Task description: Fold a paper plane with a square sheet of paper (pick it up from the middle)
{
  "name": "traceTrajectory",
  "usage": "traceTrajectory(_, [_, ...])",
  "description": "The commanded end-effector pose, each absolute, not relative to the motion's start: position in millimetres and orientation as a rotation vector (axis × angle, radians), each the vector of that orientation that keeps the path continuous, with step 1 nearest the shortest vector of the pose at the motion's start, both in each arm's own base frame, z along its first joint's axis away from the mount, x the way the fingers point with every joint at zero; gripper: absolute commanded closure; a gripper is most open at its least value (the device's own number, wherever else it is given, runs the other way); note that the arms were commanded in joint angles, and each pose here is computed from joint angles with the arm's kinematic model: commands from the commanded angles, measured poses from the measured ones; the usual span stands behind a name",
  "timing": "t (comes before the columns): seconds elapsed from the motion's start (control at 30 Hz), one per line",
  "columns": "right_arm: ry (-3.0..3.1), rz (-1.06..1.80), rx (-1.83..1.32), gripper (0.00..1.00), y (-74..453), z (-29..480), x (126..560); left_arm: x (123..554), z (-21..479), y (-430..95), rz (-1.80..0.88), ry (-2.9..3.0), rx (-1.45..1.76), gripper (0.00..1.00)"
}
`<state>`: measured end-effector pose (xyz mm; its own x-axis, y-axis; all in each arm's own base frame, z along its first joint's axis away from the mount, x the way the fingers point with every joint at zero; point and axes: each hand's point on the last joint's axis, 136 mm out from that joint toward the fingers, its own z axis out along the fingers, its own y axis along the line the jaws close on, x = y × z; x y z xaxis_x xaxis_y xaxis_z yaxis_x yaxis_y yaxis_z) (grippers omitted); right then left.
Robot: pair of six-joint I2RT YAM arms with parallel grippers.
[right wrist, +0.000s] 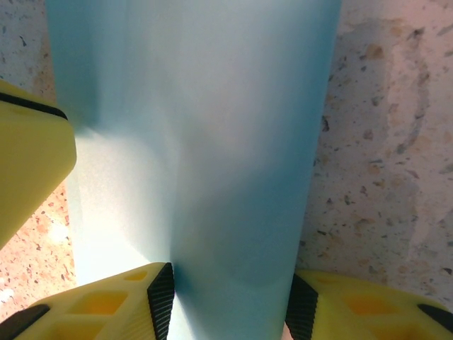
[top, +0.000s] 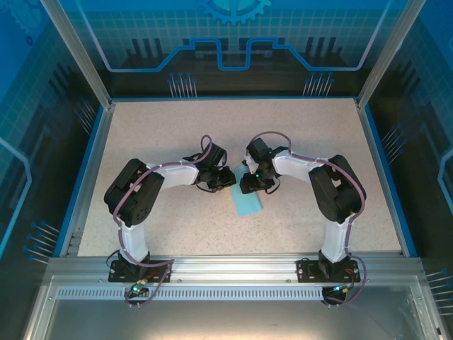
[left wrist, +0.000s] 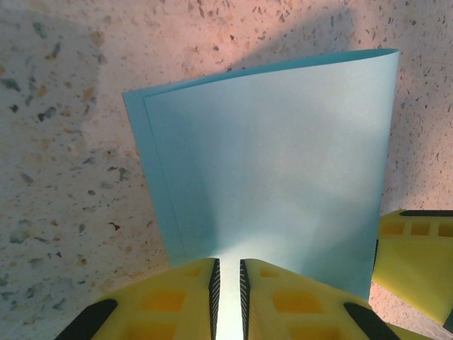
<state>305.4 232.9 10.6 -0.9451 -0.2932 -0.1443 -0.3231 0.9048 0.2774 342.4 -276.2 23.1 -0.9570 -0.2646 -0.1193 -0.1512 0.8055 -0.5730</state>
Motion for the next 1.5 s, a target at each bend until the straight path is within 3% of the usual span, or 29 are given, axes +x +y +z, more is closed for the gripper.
traceTrajectory(0.0, [3.042,0.385,-0.534,0.49,228.3,-37.0,291.6,346.8,43.3,-287.3,-0.925,2.762,-0.287,0.79])
traceTrajectory(1.47, [3.109,0.341,-0.478,0.44,229.6,-50.7,287.5,362.9,61.6,-259.8,-0.856,2.593,-0.424,0.82])
